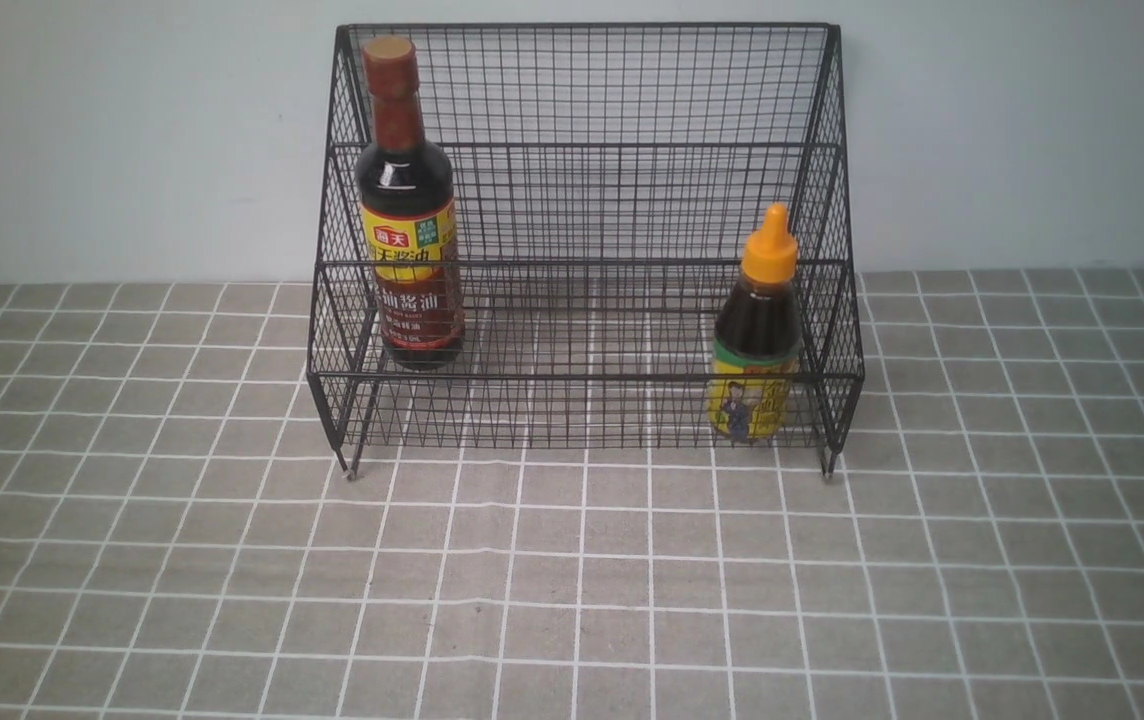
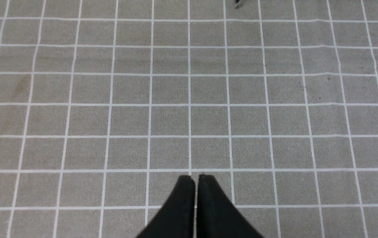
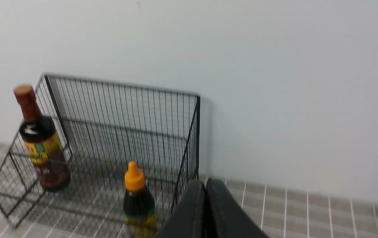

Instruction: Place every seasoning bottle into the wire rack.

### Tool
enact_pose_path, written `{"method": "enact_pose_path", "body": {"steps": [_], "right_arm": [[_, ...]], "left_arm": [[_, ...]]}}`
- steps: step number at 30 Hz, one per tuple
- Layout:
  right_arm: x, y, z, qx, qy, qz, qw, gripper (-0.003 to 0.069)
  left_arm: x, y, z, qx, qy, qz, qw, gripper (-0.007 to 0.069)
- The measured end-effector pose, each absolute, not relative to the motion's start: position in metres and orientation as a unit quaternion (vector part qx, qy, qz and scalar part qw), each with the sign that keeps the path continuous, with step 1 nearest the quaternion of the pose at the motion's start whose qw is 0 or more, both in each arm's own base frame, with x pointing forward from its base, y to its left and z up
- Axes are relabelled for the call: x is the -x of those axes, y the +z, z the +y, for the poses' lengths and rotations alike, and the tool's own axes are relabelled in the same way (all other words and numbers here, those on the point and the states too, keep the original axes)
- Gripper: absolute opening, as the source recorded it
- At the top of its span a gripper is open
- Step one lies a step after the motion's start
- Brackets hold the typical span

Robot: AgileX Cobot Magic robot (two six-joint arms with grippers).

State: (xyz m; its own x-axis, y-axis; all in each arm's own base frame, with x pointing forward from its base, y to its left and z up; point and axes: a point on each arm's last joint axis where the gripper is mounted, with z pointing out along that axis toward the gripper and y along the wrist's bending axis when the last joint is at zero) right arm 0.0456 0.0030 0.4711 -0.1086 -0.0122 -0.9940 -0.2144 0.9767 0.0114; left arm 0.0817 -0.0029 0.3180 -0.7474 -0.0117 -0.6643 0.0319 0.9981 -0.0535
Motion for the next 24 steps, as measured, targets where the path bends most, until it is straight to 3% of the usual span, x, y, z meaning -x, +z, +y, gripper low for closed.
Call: {"method": "enact_pose_path", "body": {"steps": [2,6,9,12,18,24], "right_arm": [[-0.035,0.456,-0.001,0.079,0.08,0.713,0.692,-0.0013],[0.001,0.393,-0.009,0.081,0.109,0.586,0.799,-0.0013],[0.007,0.371,-0.01,0.089,0.104,0.551,0.823,-0.0013],[0.007,0.362,-0.009,0.09,0.108,0.542,0.829,-0.0013],[0.009,0.364,-0.007,0.061,0.175,0.53,0.827,-0.0013],[0.009,0.364,-0.007,0.058,0.181,0.531,0.826,-0.0013]], "left_arm": [[-0.082,0.318,-0.003,-0.005,-0.033,0.934,0.356,-0.0007],[-0.083,0.317,-0.004,-0.003,-0.038,0.932,0.361,-0.0007],[-0.085,0.31,-0.004,0.0,-0.043,0.933,0.358,-0.0007],[-0.086,0.302,-0.006,0.003,-0.056,0.935,0.351,-0.0007],[-0.087,0.295,-0.01,-0.019,-0.068,0.935,0.349,-0.0007],[-0.084,0.295,-0.02,-0.104,-0.074,0.928,0.351,-0.0007]]}}
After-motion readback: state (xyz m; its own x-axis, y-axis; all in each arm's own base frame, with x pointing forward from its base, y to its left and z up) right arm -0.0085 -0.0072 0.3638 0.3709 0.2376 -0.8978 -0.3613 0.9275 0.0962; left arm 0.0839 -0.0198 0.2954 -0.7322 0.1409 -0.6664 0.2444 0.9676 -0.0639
